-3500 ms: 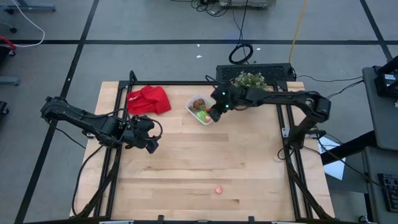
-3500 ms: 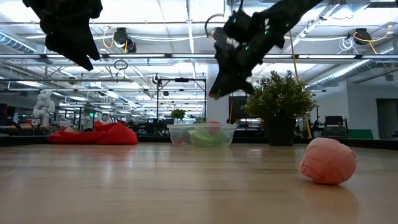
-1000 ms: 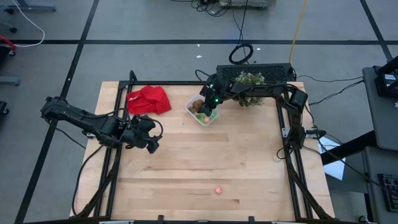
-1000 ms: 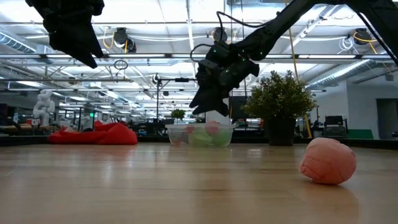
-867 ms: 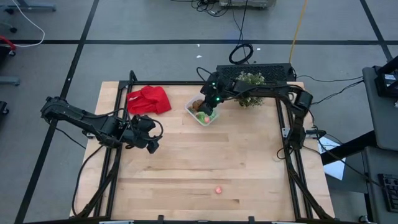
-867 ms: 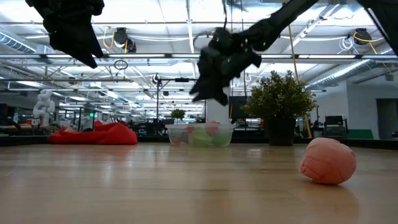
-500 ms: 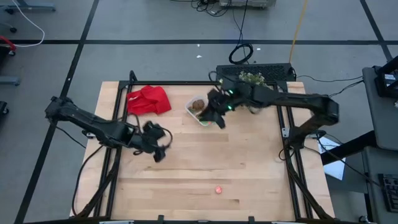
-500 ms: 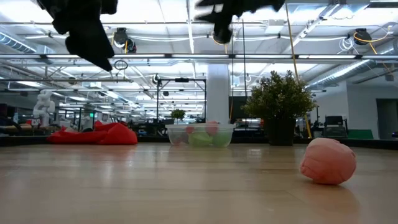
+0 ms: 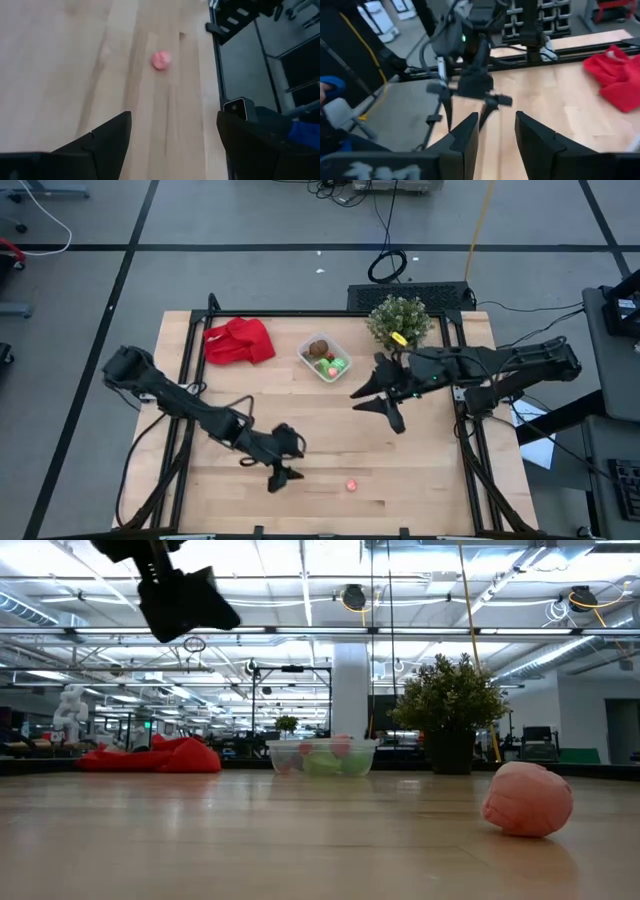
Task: Pick and placing Produce into tupperware
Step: Put the pink peach into the transparent bin
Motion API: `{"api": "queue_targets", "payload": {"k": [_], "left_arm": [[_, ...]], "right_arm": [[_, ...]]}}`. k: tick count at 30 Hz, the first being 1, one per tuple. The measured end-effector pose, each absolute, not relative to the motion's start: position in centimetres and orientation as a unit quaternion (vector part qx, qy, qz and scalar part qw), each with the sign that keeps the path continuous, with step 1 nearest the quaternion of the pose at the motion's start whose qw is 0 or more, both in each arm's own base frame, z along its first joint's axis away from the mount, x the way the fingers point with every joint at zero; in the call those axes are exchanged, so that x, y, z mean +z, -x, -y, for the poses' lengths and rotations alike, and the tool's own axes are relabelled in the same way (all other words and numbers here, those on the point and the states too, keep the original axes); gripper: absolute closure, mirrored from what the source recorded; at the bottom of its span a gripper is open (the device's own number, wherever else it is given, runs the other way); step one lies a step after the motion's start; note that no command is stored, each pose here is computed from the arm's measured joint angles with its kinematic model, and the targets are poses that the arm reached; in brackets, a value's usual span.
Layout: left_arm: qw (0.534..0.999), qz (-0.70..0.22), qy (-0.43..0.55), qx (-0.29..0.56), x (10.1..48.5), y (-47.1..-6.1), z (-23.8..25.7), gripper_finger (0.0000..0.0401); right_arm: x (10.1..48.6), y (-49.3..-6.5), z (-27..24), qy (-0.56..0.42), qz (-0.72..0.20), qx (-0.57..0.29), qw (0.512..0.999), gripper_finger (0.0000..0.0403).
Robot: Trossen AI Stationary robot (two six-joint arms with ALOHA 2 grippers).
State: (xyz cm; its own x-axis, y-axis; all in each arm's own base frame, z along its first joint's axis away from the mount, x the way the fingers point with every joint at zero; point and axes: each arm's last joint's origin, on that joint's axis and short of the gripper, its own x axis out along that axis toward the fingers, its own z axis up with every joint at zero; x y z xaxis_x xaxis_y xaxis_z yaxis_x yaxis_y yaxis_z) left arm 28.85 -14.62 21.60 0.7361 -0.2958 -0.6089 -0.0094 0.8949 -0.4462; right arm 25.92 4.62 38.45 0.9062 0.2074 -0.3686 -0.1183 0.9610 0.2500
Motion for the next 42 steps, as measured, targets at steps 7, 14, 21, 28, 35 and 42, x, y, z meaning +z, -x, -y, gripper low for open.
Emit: {"api": "queue_targets", "payload": {"k": [7,14,21,28,35,42], "left_arm": [[0.891,-0.417,0.168,-0.058,21.4,-33.5,17.1,0.0105],[0.886,-0.446,0.12,-0.051,20.8,-37.4,19.0,0.0105],[0.875,-0.466,0.126,-0.032,19.0,-40.2,19.0,0.0105],[0.878,-0.459,0.131,-0.038,18.5,-42.2,18.6,0.0105],[0.869,-0.475,0.135,-0.04,17.1,-43.4,18.6,0.0105],[0.864,-0.48,0.143,-0.049,15.8,-44.3,18.6,0.0105]], "right_arm": [[37.2,-25.6,-5.0,-0.124,-0.191,0.091,0.97,0.0284],[36.9,-25.4,-4.2,-0.106,-0.189,0.08,0.973,0.0284],[38.2,-24.2,-1.7,-0.107,-0.155,0.04,0.981,0.0284],[39.1,-23.0,-0.9,-0.109,-0.133,0.026,0.985,0.0284],[39.2,-22.7,-0.9,-0.099,-0.13,0.03,0.986,0.0284],[39.2,-22.7,-0.9,-0.097,-0.131,0.03,0.986,0.0284]]}}
